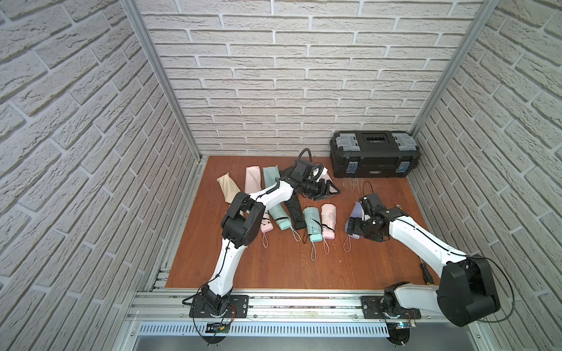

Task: Take umbrellas out of sleeves
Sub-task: Adjust the umbrella at the center of the board.

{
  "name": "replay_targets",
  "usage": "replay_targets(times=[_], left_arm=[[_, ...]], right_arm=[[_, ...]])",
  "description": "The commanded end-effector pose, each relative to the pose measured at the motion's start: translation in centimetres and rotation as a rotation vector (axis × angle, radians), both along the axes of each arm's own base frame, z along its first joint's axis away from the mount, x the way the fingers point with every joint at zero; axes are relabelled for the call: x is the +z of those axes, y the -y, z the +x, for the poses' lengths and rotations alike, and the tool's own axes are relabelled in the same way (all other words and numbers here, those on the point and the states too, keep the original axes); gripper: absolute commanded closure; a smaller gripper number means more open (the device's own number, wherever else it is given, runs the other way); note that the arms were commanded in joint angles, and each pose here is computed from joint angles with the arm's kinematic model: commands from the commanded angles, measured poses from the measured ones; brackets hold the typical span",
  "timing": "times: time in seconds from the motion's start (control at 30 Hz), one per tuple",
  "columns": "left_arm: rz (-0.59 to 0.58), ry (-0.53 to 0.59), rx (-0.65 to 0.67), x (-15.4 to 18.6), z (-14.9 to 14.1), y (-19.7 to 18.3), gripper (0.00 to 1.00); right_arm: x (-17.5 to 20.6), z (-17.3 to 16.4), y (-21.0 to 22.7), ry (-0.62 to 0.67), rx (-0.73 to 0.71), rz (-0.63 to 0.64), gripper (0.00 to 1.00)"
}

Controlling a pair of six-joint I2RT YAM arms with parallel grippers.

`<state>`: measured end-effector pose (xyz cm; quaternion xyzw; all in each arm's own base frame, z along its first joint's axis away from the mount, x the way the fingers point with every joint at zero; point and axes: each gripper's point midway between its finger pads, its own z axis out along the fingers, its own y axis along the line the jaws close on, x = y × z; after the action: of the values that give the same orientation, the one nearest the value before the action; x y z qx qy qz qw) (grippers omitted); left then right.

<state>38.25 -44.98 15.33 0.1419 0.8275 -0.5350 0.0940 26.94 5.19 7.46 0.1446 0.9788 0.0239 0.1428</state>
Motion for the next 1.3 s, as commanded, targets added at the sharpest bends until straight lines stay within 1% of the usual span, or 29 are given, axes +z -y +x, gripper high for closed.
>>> replay_targets(times=[0.0, 0.13, 0.27, 0.47, 0.8, 0.9, 1.0, 1.13, 1.27], left_arm=[[-0.010, 0.017, 0.013, -0.2, 0.3, -0.3, 0.28], [0.015, 0.021, 0.025, -0.3, -0.2, -0.9, 0.28], [0.028, 0.026, 0.038, -0.2, -0.7, -1.4, 0.29], [0.043, 0.043, 0.043, 0.0, -1.5, -2.2, 0.28], [0.032, 0.036, 0.029, -0.3, -1.5, -1.6, 0.28], [0.032, 0.034, 0.028, -0.4, -1.5, -1.6, 0.28], [0.032, 0.030, 0.026, -0.7, -1.5, -1.6, 0.28], [0.032, 0.031, 0.026, -0.8, -1.5, -1.6, 0.28], [0.032, 0.030, 0.030, -0.9, -1.1, -1.6, 0.28]], right_arm=[[0.2, 2.4, 0.8, 0.033, -0.053, -0.072, 0.04], [-2.0, 3.9, 0.8, -0.061, -0.066, -0.113, 0.01], [-4.2, 3.6, 0.6, -0.132, -0.083, -0.109, 0.02], [-4.6, 2.1, 1.8, -0.148, -0.115, -0.160, 0.02], [-3.8, -0.8, 4.2, -0.145, -0.154, -0.223, 0.04], [-3.5, -1.2, 4.0, -0.134, -0.137, -0.199, 0.03], [-3.2, -1.7, 2.8, -0.117, -0.095, -0.119, 0.05], [-2.7, -3.2, 1.8, -0.091, -0.072, -0.043, 0.11], [-2.8, -4.5, 0.4, -0.099, -0.022, 0.036, 0.17]])
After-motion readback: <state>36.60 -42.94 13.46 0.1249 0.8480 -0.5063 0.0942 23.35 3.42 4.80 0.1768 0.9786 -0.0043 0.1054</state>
